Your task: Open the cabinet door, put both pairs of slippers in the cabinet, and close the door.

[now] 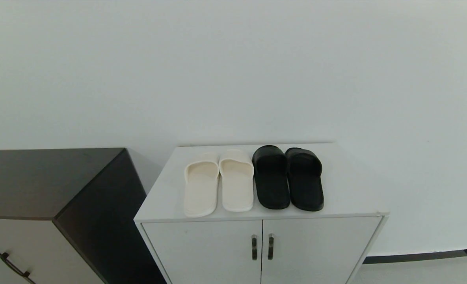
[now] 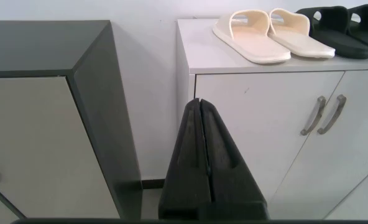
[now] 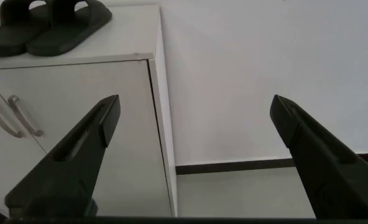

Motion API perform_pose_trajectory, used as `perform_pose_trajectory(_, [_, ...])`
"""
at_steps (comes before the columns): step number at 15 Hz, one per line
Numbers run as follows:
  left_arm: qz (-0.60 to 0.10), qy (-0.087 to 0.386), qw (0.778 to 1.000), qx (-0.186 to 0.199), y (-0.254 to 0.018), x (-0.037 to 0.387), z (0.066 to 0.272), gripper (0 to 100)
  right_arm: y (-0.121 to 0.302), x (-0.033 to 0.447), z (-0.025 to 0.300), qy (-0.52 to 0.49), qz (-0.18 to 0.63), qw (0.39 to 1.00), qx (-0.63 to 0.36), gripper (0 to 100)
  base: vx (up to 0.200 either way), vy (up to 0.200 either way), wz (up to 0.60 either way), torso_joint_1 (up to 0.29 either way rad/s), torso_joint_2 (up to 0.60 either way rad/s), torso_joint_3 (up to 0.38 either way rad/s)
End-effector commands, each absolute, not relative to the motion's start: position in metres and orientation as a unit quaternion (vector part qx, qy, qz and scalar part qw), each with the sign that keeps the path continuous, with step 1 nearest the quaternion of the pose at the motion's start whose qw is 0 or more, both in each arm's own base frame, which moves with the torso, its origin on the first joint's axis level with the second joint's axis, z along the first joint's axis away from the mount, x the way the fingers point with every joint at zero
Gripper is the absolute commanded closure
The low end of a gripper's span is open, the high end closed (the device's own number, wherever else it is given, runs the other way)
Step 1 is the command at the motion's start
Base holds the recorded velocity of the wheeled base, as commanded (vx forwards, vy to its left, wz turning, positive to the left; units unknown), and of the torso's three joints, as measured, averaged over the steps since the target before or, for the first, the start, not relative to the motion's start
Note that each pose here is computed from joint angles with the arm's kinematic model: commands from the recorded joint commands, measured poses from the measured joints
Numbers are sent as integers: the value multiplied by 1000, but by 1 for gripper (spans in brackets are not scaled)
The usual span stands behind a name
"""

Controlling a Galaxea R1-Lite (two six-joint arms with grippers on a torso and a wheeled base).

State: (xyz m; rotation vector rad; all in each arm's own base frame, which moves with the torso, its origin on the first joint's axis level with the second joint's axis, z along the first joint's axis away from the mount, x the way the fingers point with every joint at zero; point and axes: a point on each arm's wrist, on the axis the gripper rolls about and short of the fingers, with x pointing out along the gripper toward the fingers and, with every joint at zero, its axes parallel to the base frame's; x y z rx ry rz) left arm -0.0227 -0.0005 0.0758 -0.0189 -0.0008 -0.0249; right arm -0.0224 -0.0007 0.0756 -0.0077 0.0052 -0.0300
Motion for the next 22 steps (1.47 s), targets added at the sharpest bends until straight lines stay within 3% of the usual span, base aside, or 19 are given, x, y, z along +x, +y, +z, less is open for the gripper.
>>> perform_pose_trajectory(1, [-12, -1, 1000, -10, 0, -23, 76, 100, -1, -23, 76, -2, -14, 1000, 0, 0, 0, 0, 0, 0, 0, 0])
perform_pose_trajectory(2, [-12, -1, 1000, -8, 0, -23, 76, 100, -1, -24, 83, -20, -14, 1000, 6, 0, 0, 0, 0, 0, 0, 0])
perform_pose_trajectory(3, [-12, -1, 1000, -8, 0, -23, 76, 100, 0, -30, 112, -41, 2, 999, 16, 0, 0, 0, 0, 0, 0, 0])
perform_pose_trajectory(5, [-12, -1, 1000, -8, 0, -23, 76, 100, 1, -21, 136, 8, 36, 999, 19, 0, 0, 0, 0, 0, 0, 0])
perform_pose_trajectory(8, [-12, -1, 1000, -8, 0, -23, 76, 100, 8, 39, 155, 155, 160, 974, 33, 0, 0, 0, 0, 0, 0, 0])
perform_pose_trajectory(11, [-12, -1, 1000, -8, 0, -23, 76, 100, 24, 91, 170, 161, 228, 960, 38, 0, 0, 0, 0, 0, 0, 0])
perform_pose_trajectory(15, [-13, -1, 1000, -7, -1, -23, 76, 100, 61, 125, 200, 181, 240, 949, 92, 0, 0, 0, 0, 0, 0, 0])
perform_pose_trajectory(19, [-13, -1, 1000, -7, -1, -23, 76, 100, 104, 149, 222, 164, 208, 961, 74, 0, 0, 0, 0, 0, 0, 0])
perform_pose_trajectory(22, [-13, -1, 1000, -7, -1, -23, 76, 100, 139, 164, 220, 171, 171, 969, 47, 0, 0, 0, 0, 0, 0, 0])
